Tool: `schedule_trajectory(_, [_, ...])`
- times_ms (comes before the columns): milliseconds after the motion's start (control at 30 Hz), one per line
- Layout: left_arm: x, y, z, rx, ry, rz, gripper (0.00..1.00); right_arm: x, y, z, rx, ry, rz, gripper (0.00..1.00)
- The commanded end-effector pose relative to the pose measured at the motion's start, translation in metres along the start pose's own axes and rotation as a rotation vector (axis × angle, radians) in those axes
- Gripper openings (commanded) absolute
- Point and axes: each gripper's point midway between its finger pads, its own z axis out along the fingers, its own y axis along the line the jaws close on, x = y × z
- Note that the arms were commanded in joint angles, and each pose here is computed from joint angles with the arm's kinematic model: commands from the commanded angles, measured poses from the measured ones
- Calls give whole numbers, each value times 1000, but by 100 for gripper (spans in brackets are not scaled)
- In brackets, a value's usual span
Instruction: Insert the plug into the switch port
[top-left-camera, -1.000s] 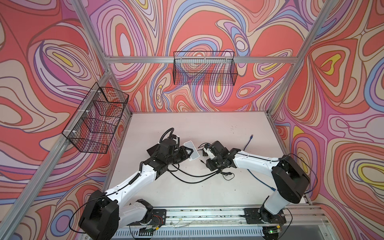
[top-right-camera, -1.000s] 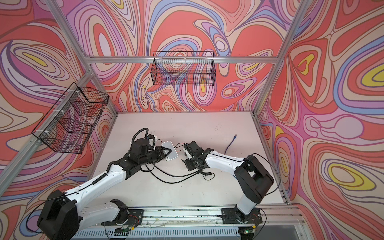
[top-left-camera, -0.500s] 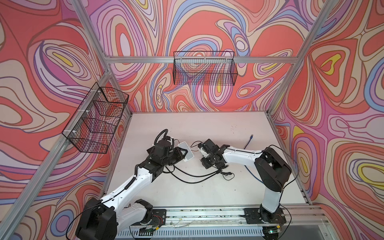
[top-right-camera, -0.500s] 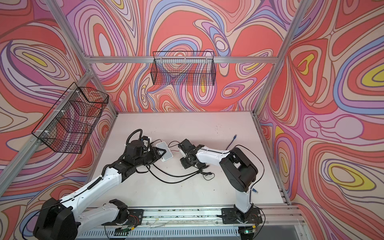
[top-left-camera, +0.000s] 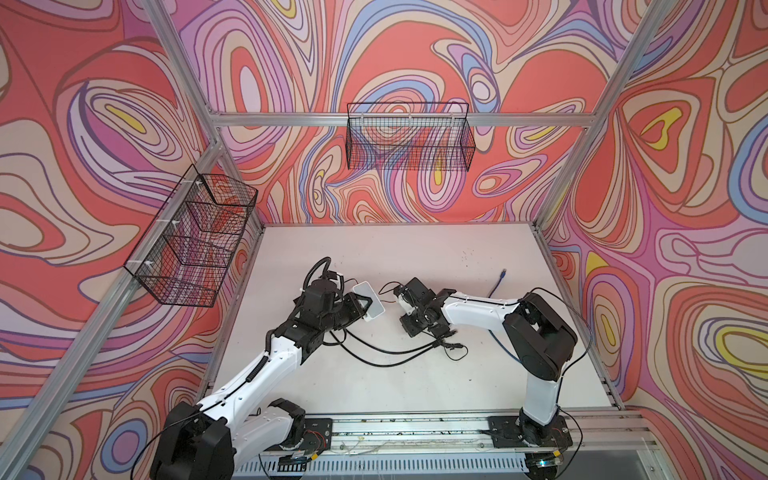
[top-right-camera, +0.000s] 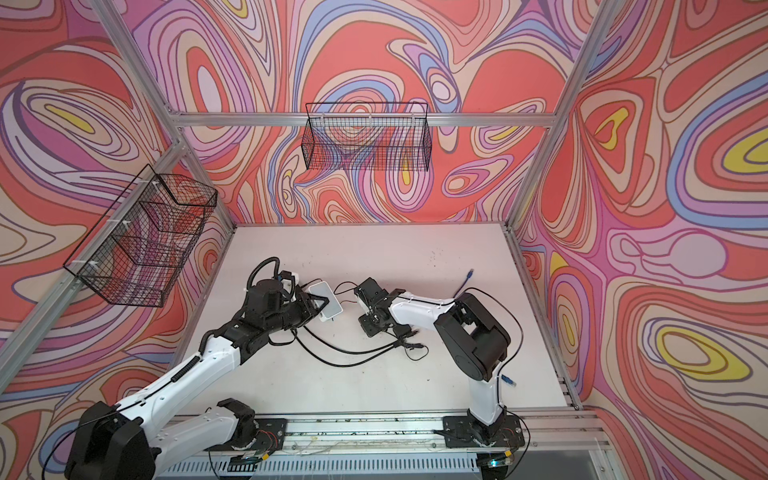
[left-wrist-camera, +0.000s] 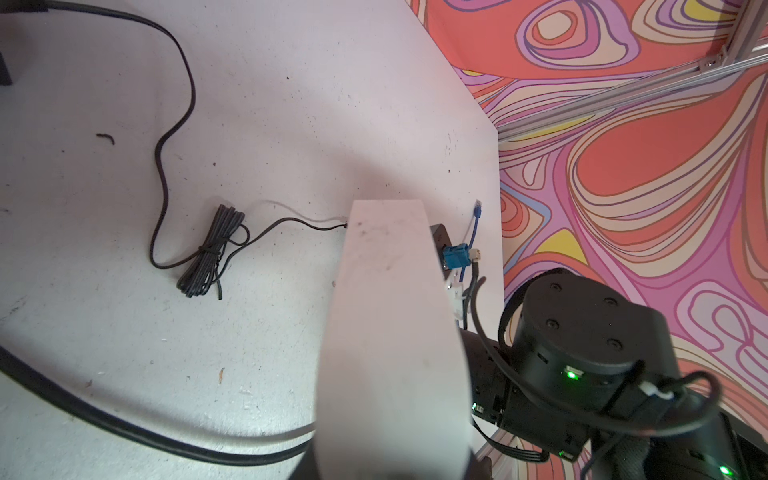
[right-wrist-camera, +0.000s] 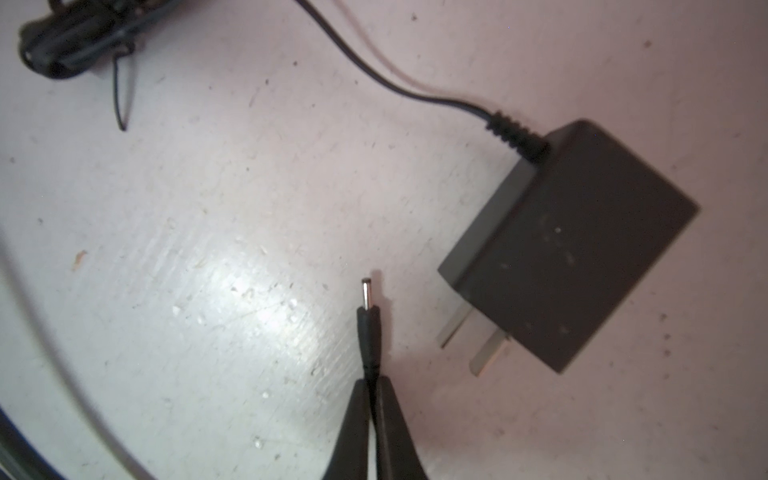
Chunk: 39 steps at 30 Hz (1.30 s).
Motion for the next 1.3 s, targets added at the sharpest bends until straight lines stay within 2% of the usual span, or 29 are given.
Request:
schedule_trajectory(0, [0, 0, -4, 13, 0, 9, 9, 10, 1, -4, 0, 28, -10, 0])
schedule_trajectory(233, [-1, -2, -2, 19, 3, 9, 9, -4, 3, -62, -11, -85, 43, 0])
schedule_trajectory(467, [0, -2, -1, 23, 6, 7, 9, 38, -1, -93, -32, -106, 172, 0])
schedule_trajectory(633, [1, -1, 2, 27, 10, 0, 9, 81, 1, -95, -39, -104, 271, 0])
schedule_trajectory(767, [0, -1, 6, 32, 15, -5, 9, 101, 1, -86, -36, -87, 303, 0])
schedule_trajectory(1100, [0, -2, 4, 31, 14, 4, 9, 94, -7, -78, 30, -75, 281, 0])
schedule_trajectory(1167, [-1, -1, 3, 24, 9, 8, 9, 93, -12, -82, 64, -71, 274, 8])
schedule_trajectory(1267, [0, -1, 4, 26, 12, 10, 9, 92, -23, -90, 126, -84, 284, 26])
